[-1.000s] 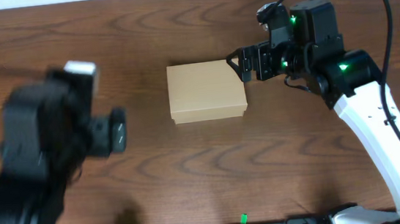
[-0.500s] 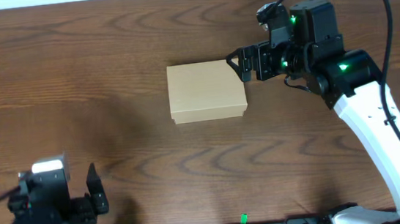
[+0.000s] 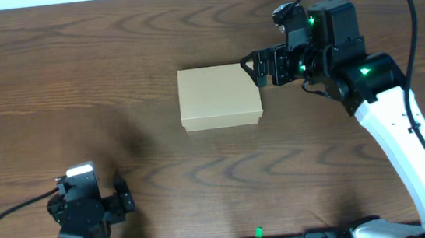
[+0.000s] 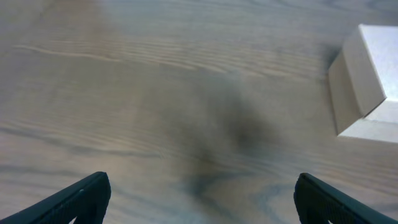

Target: Pack container

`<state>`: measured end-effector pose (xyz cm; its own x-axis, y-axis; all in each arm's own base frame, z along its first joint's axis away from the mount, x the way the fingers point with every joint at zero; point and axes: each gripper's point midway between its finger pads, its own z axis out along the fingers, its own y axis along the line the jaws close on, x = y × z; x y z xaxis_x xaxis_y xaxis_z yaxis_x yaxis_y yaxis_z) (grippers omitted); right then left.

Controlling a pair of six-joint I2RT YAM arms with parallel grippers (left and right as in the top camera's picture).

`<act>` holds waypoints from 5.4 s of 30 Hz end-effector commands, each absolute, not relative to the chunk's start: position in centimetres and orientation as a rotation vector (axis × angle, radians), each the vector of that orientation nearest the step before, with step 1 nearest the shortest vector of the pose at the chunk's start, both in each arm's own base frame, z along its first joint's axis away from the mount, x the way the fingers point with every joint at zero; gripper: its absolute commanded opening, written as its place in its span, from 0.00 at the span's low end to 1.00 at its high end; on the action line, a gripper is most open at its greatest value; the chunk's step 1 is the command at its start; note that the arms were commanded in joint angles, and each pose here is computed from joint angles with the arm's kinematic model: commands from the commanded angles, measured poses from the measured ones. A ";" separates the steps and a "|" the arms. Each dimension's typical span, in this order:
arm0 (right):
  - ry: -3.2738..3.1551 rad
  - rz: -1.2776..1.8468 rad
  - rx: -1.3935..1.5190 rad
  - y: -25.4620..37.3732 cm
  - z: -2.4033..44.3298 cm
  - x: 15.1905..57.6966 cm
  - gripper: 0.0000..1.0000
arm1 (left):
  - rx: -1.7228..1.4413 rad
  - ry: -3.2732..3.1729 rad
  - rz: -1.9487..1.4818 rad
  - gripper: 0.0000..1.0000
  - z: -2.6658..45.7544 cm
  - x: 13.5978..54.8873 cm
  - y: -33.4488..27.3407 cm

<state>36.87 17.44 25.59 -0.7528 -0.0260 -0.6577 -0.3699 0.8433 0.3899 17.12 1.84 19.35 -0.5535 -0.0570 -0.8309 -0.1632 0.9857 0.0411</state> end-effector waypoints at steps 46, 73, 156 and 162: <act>2.336 0.678 -0.269 17.2 26.3 37.0 0.99 | 0.058 1.999 -0.141 0.95 10.4 21.3 -3.1; 2.336 0.678 -0.269 17.2 26.3 37.0 0.99 | 0.082 2.000 -0.155 0.95 10.4 21.2 -3.6; 1.782 0.489 -0.590 13.3 13.4 18.6 0.99 | 0.082 2.001 -0.155 0.95 10.3 21.2 -3.6; 1.782 0.488 -0.590 13.3 13.4 18.6 0.99 | 0.082 2.000 -0.155 0.95 10.4 21.2 -3.6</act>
<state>18.77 13.07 13.46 -0.2436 -0.1384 -0.9600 -0.6003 0.7989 0.0372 21.21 -3.43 10.98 -0.4150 -0.0360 -0.9091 0.1118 0.9896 -0.0902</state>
